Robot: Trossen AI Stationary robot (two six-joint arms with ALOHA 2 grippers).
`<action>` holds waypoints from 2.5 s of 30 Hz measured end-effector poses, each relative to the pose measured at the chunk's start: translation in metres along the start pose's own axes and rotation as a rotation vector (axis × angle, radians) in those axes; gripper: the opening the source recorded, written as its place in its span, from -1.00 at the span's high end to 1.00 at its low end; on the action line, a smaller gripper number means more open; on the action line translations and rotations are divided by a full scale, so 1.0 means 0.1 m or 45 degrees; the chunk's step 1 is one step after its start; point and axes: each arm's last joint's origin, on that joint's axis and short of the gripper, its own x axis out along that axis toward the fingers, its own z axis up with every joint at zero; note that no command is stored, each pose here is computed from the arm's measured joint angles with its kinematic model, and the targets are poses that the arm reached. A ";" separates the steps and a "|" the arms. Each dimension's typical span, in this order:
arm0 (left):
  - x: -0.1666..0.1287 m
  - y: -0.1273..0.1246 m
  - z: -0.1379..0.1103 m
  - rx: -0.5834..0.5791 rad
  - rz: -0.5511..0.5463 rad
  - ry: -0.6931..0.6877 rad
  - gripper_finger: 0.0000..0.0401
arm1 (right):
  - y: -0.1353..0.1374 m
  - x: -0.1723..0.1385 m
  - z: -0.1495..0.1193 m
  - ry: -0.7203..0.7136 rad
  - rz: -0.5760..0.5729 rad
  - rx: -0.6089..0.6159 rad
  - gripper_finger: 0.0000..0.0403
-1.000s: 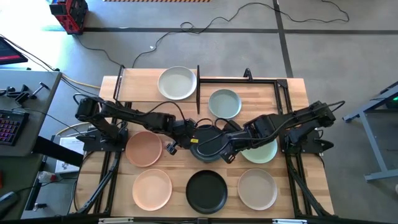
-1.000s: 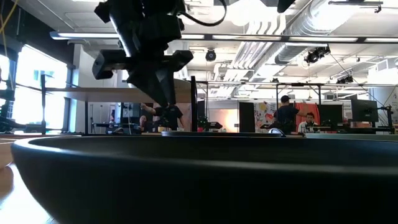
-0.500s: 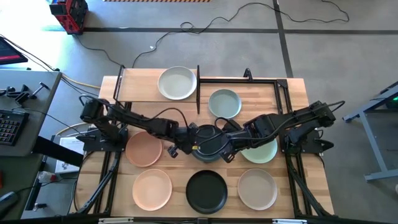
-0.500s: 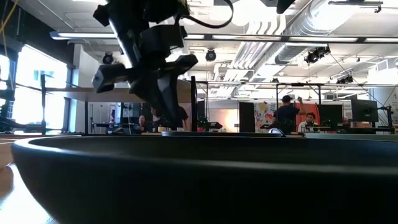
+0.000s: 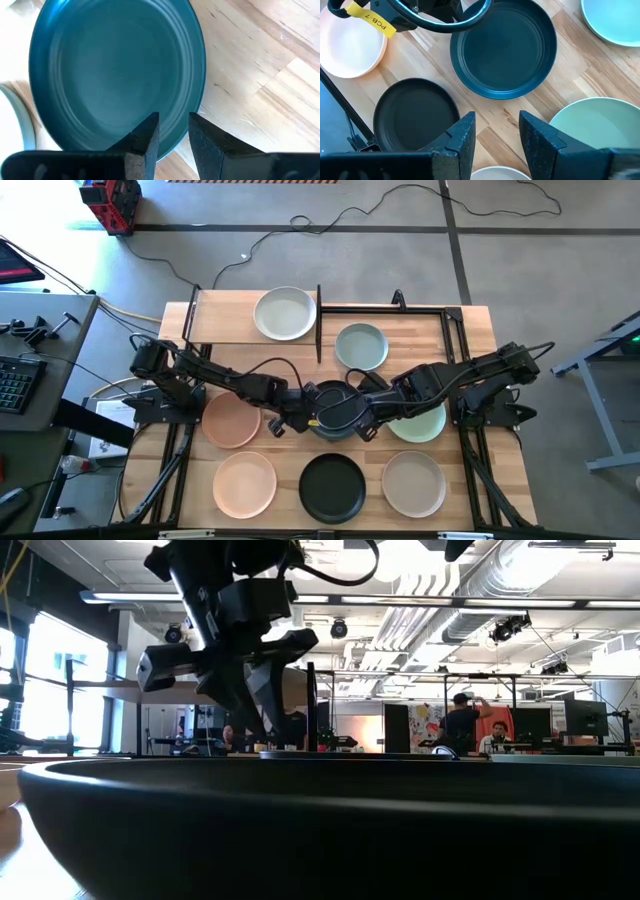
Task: Place and stack plates onto a shelf
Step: Stack the dark blue plate on top of the white plate on the shelf
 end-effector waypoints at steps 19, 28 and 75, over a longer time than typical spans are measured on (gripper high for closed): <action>0.29 -0.10 -0.01 -0.003 -0.023 0.107 0.55 | 0.02 -0.01 -0.03 -0.024 -0.008 0.003 0.36; 0.29 -0.11 -0.01 0.036 -0.033 0.113 0.58 | 0.04 -0.02 -0.06 -0.034 -0.009 -0.010 0.36; -0.81 -0.15 0.07 0.189 0.312 0.134 1.00 | -0.34 0.09 0.49 -0.196 -0.144 0.455 0.36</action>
